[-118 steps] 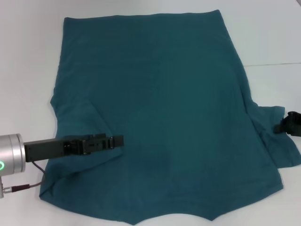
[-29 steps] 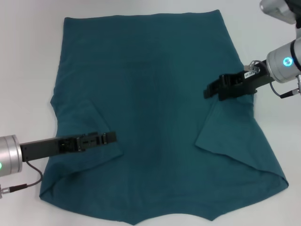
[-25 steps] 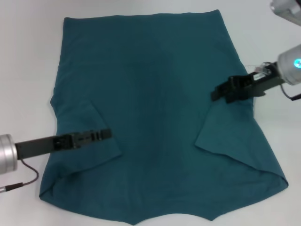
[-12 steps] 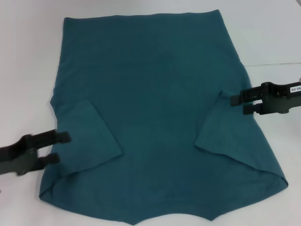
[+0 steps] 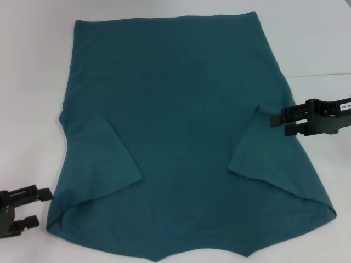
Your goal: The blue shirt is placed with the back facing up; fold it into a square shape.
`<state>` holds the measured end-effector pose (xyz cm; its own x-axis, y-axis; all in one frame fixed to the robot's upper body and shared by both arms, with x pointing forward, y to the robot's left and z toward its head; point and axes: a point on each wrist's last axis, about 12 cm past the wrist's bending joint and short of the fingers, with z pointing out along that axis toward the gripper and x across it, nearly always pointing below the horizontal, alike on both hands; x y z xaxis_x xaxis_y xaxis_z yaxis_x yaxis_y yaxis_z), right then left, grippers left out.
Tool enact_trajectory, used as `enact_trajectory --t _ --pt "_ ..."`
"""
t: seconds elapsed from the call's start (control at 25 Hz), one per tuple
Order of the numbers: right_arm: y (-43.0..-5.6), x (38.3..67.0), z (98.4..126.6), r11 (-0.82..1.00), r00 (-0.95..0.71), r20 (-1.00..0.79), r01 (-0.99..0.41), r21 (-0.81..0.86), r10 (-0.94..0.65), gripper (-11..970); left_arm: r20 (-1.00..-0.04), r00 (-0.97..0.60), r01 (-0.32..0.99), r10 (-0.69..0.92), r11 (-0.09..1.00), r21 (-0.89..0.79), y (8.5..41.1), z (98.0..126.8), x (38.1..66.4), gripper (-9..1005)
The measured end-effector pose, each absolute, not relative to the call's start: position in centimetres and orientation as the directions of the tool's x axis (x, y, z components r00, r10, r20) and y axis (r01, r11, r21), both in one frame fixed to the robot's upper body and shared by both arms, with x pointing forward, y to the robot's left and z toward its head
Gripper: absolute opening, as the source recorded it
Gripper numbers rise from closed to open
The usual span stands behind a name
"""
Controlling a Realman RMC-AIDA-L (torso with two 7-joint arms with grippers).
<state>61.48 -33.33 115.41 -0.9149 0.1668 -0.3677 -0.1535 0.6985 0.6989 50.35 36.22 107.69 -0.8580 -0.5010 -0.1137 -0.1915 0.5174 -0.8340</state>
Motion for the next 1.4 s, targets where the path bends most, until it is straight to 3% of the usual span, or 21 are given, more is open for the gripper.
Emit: enact_trajectory --t 1.4 --pt "-33.8 61.4 115.4 0.703 -0.913 -0.364 -0.138 0.697 0.182 644 -0.054 -0.864 -0.261 -0.501 0.536 -0.803 35.2 105.6 50.2 859"
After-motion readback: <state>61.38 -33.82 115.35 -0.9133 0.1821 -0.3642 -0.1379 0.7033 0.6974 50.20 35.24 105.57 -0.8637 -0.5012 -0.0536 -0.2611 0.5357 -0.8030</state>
